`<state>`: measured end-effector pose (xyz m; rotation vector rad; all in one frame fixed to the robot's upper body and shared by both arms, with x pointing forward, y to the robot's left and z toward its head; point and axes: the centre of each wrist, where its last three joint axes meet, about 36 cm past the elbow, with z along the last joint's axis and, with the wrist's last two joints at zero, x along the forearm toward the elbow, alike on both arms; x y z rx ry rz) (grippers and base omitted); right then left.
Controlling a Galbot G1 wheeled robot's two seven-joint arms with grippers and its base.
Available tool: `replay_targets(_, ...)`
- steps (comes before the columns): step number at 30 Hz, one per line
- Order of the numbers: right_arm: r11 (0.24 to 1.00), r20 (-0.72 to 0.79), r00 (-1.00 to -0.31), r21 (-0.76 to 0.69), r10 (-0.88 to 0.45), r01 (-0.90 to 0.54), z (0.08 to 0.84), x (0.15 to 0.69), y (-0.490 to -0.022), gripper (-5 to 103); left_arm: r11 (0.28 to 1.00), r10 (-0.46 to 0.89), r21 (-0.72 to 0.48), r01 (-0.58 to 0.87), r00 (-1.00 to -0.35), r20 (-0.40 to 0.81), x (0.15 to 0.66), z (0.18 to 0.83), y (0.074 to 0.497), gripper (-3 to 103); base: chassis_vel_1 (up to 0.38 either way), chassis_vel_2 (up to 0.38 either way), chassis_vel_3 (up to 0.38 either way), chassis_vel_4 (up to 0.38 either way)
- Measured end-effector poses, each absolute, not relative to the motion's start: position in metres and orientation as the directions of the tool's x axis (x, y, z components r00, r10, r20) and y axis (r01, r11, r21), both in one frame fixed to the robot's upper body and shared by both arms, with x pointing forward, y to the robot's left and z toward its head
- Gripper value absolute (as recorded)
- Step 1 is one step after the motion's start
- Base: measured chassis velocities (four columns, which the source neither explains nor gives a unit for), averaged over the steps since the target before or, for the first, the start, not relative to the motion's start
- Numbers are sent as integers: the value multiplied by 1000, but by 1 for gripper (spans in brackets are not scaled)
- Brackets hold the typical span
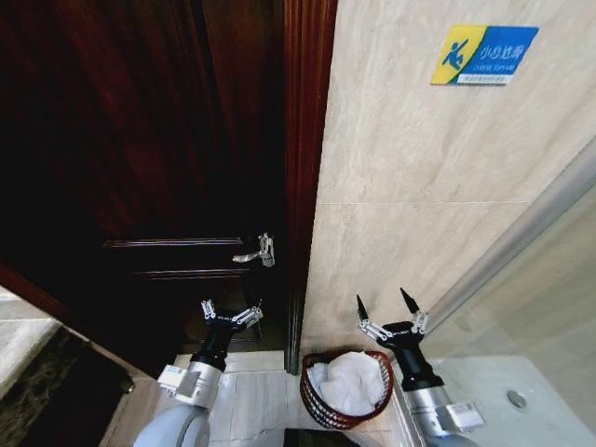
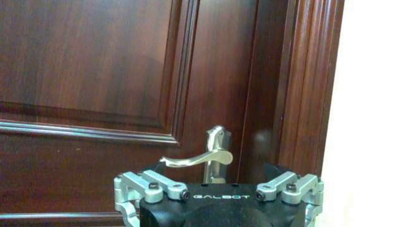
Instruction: Discard the used towel into the hamper.
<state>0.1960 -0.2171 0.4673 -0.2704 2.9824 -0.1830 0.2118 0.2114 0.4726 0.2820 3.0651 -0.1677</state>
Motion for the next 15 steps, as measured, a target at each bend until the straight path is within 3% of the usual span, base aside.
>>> replay_targets(15,975,-120,-975,-144,-190,-172,469,195,-214,100,977,179,-103,185,-982,-69,212,473,211,100,0,0,0,0)
